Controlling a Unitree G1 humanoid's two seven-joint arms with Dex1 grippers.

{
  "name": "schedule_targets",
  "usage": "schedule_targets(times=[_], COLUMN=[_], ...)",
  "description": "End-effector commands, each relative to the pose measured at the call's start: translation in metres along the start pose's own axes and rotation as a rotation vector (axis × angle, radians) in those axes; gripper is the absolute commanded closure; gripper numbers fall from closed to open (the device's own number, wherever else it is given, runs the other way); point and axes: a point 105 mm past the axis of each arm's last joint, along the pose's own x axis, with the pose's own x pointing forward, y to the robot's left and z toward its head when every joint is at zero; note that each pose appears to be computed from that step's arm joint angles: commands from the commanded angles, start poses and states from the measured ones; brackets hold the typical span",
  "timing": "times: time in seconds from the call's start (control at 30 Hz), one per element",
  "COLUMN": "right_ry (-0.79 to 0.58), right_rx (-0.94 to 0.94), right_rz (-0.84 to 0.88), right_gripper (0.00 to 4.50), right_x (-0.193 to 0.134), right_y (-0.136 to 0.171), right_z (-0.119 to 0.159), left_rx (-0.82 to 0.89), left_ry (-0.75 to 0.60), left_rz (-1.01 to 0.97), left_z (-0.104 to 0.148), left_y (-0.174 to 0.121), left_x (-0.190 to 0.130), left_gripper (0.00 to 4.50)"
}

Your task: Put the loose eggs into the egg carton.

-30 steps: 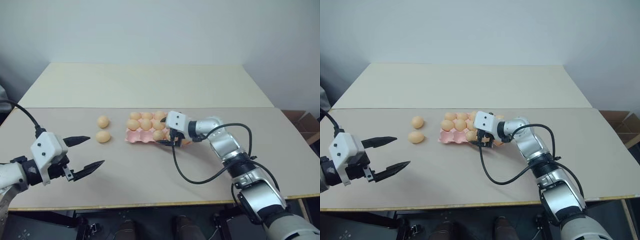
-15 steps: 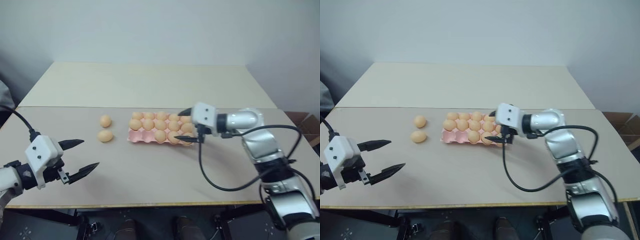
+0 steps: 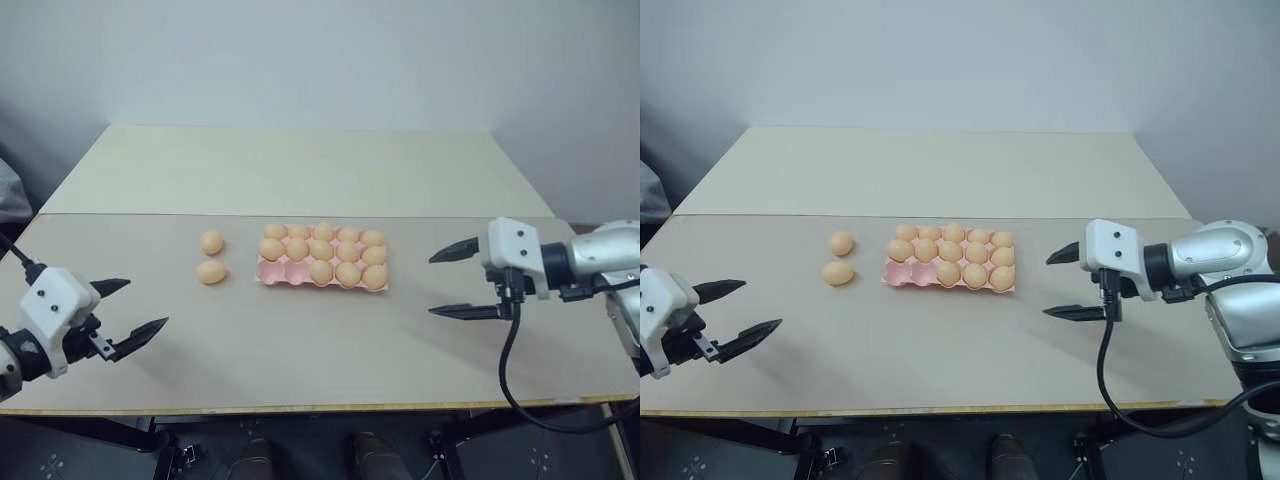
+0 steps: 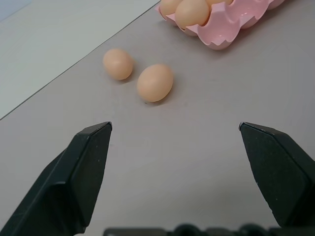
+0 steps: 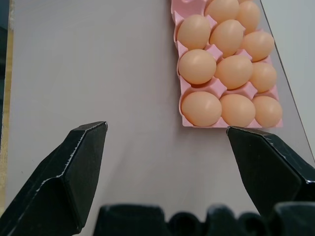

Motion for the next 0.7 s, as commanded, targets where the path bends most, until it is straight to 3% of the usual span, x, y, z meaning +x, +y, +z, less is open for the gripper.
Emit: schedule_targets(times=[0.03, 0.27, 0.7], right_ry=[-0.012, -0.001, 0.016], right_rx=[-0.024, -0.012, 0.052], right_rz=[-0.046, -0.061, -0.138], right_gripper=[0.02, 0.02, 0.02], right_x=[-0.006, -0.004, -0.004], right_y=[-0.003, -0.003, -0.003], right_z=[0.009, 0.008, -0.001], left_rx=[0.016, -0.101, -0.161], left_ry=[0.002, -0.054, -0.051], left_rz=[0.077, 0.202, 0.102], left_z=[0.002, 0.007, -0.004], left_y=[0.013, 0.031, 0.013], left_x=[0.011, 0.058, 0.136], left_gripper=[0.00, 0.00, 0.00])
